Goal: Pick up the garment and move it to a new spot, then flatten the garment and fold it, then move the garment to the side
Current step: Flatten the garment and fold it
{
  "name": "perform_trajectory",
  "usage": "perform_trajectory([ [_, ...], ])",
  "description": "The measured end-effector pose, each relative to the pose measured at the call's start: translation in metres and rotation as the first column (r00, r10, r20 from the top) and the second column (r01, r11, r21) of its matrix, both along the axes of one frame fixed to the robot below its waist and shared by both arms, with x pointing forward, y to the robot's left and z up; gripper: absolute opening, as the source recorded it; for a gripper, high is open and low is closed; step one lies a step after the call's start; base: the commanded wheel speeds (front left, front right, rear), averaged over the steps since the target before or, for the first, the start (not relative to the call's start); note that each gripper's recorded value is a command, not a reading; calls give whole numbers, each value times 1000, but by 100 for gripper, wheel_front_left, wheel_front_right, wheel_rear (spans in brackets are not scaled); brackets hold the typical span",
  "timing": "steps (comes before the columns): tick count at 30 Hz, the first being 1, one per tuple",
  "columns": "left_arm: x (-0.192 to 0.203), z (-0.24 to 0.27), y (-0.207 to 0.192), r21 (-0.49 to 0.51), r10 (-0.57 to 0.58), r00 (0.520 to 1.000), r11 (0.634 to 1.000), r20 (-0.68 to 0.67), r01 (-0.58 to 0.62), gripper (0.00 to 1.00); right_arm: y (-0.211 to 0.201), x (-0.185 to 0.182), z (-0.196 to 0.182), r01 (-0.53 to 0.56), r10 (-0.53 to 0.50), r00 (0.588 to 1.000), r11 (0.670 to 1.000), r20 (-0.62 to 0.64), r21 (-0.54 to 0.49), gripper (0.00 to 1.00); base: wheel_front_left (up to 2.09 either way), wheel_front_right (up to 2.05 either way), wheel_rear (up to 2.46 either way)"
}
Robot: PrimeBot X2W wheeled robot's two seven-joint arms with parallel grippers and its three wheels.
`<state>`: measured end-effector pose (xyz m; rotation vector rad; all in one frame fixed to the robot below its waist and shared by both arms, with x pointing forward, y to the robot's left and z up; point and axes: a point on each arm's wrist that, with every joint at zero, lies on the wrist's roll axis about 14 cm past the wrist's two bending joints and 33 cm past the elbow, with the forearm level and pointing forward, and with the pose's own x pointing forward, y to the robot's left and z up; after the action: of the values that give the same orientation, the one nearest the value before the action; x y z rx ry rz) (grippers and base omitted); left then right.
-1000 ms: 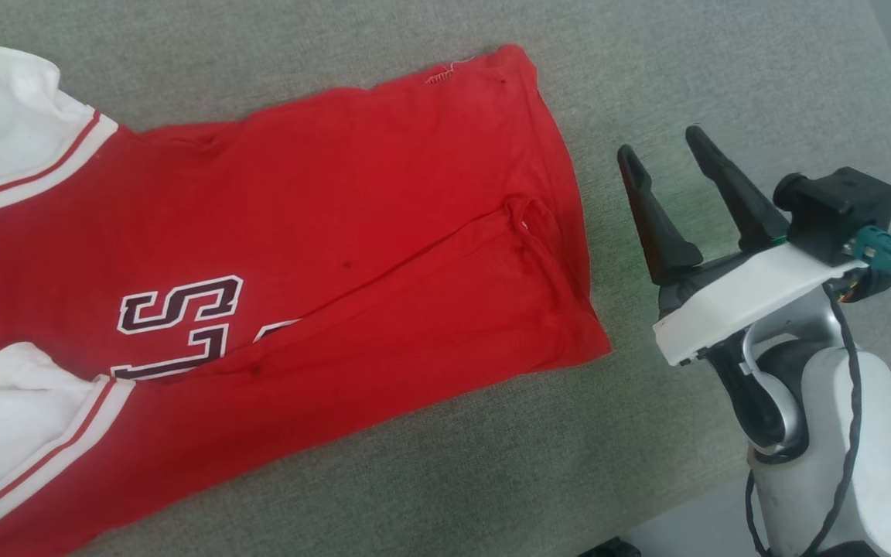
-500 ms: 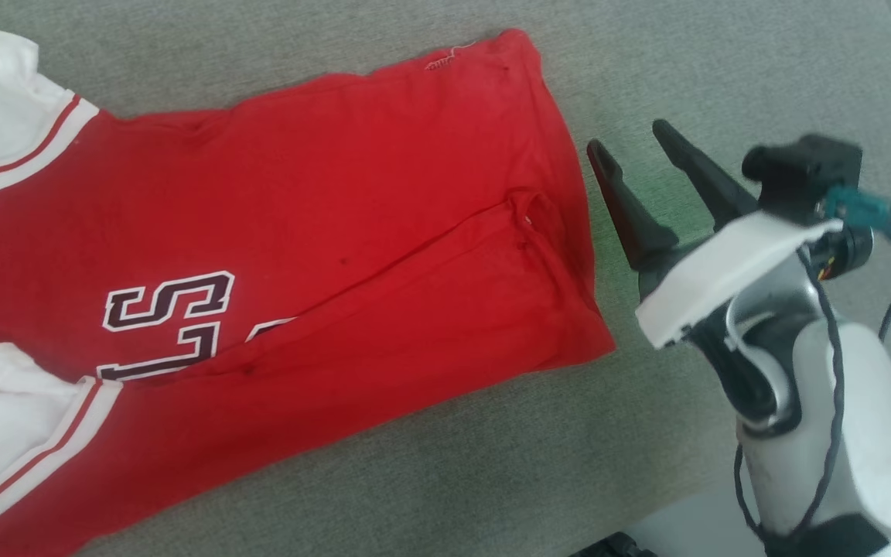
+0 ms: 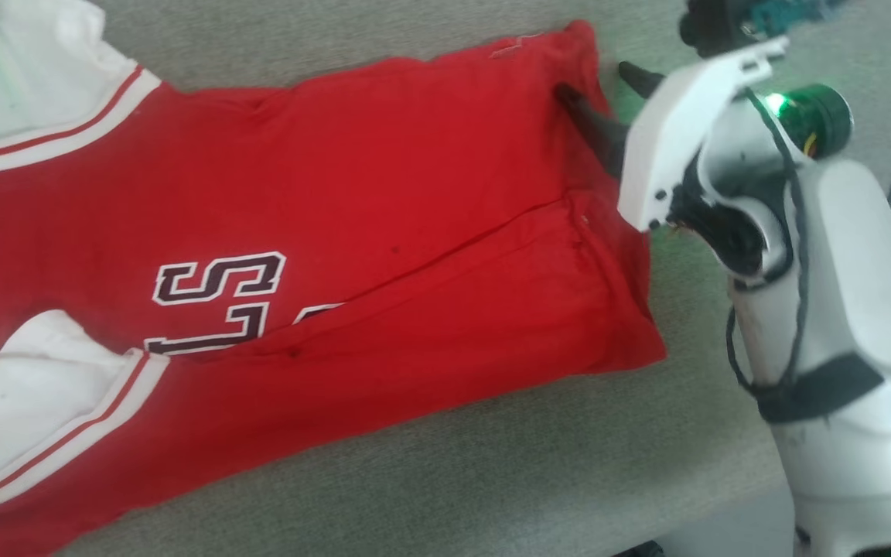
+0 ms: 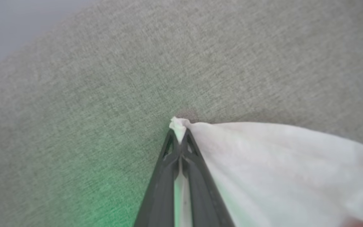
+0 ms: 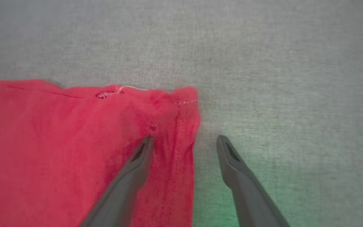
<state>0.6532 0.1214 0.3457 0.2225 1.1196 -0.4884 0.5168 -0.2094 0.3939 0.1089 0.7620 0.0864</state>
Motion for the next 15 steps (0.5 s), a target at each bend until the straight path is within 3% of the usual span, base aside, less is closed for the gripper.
perform_trajectory([
  [8,-2,3,0,-15,0,1000,1000,16,0,0,13,8,-20,-70,71,969,997,-238,13,100,0,0,0],
  [9,-2,3,0,-16,-1,1000,1000,20,2,0,14,8,-21,-80,79,960,997,-267,7,35,0,0,0],
  [10,-2,4,0,-19,-1,1000,1000,23,2,0,14,7,-21,-85,84,953,996,-291,8,0,0,0,0],
  [15,-3,14,-2,-50,10,999,999,53,-7,0,17,9,-20,-86,85,938,996,-336,12,0,0,0,0],
])
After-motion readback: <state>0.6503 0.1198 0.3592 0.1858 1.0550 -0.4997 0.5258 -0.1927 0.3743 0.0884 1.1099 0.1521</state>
